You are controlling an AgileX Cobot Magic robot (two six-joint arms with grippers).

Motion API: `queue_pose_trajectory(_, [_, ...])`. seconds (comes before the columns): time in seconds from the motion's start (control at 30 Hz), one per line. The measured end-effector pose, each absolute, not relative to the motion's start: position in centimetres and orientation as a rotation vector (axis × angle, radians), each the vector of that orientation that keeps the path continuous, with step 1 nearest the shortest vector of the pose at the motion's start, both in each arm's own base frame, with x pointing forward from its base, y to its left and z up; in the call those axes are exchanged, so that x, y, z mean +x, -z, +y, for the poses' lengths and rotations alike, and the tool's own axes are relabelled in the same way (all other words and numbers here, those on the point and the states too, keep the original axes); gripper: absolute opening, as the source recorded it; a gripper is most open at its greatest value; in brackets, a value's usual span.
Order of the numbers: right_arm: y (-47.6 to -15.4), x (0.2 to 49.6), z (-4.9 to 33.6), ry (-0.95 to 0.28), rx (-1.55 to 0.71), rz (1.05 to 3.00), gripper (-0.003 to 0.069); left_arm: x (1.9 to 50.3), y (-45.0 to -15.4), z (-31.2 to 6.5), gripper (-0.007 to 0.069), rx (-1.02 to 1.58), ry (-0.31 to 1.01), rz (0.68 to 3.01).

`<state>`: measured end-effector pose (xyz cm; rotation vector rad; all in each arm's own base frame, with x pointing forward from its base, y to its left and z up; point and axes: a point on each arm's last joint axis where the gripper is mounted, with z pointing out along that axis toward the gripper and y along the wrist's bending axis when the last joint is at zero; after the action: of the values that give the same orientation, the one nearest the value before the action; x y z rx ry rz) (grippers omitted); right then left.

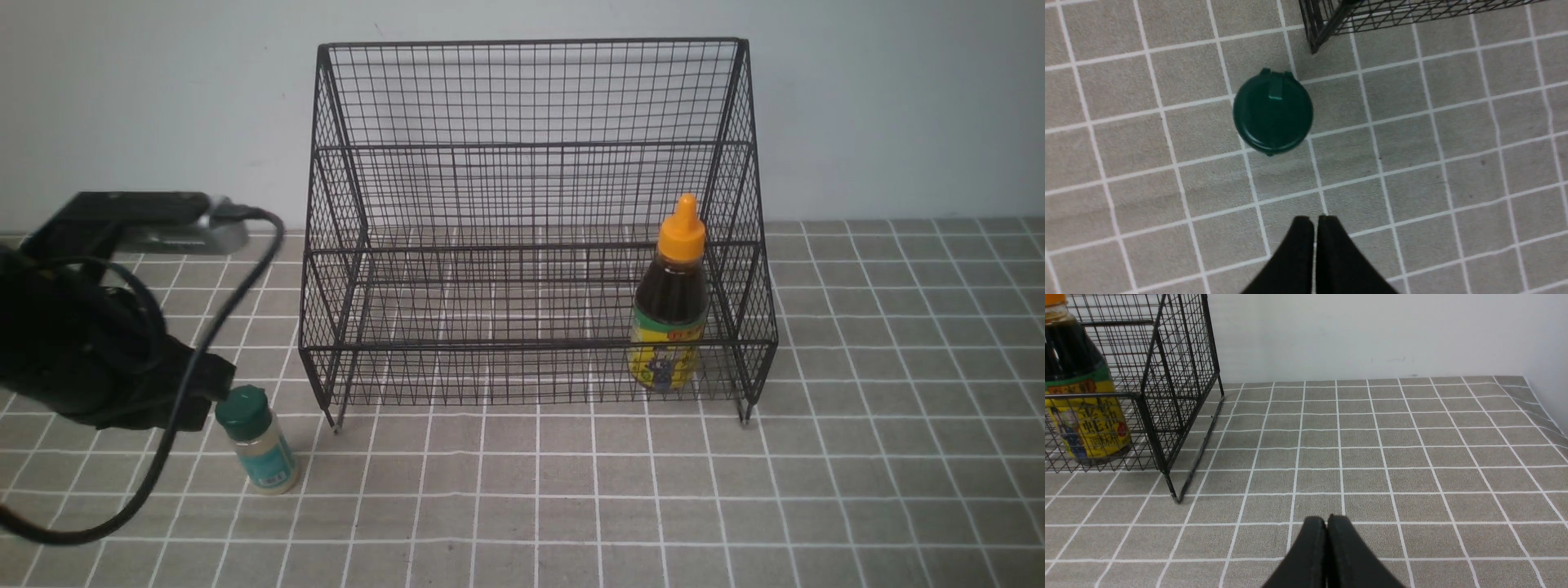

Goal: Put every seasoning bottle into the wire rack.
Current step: Use the left arm to grab the condiment bottle closest to it

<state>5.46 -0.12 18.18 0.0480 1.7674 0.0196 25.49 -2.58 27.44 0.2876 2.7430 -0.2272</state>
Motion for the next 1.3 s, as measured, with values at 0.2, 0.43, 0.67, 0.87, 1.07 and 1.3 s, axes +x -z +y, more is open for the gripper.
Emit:
queue_pose_trajectory(0.2, [-18.2, 5.5, -0.1, -0.02, 0.048, 1.767, -0.001, 27.1, -27.0, -4.0, 0.0048, 0.41, 0.139, 2.637])
queue_pose_trajectory(0.43, [-18.2, 5.5, -0.1, -0.02, 0.048, 1.767, -0.001, 28.9, -25.2, -4.9, 0.0342, 0.461, 0.1, 2.603])
queue_pose_trajectory(0.67, [-18.2, 5.5, -0.1, -0.02, 0.048, 1.767, -0.001, 30.0, -22.8, -4.9, 0.0567, 0.482, 0.076, 2.67])
queue_pose_trajectory(0.87, [-18.2, 5.5, -0.1, -0.02, 0.048, 1.767, -0.001, 30.9, -20.7, -5.0, 0.0549, 0.477, 0.077, 2.723])
queue_pose_trajectory(1.07, [-18.2, 5.5, -0.1, -0.02, 0.048, 1.767, -0.001, 31.1, -19.9, -5.0, 0.0327, 0.377, 0.094, 2.765])
queue_pose_trajectory(1.3, [-18.2, 5.5, -0.1, -0.02, 0.048, 1.767, -0.001, 29.7, -21.3, -4.6, 0.0333, 0.35, 0.061, 2.861])
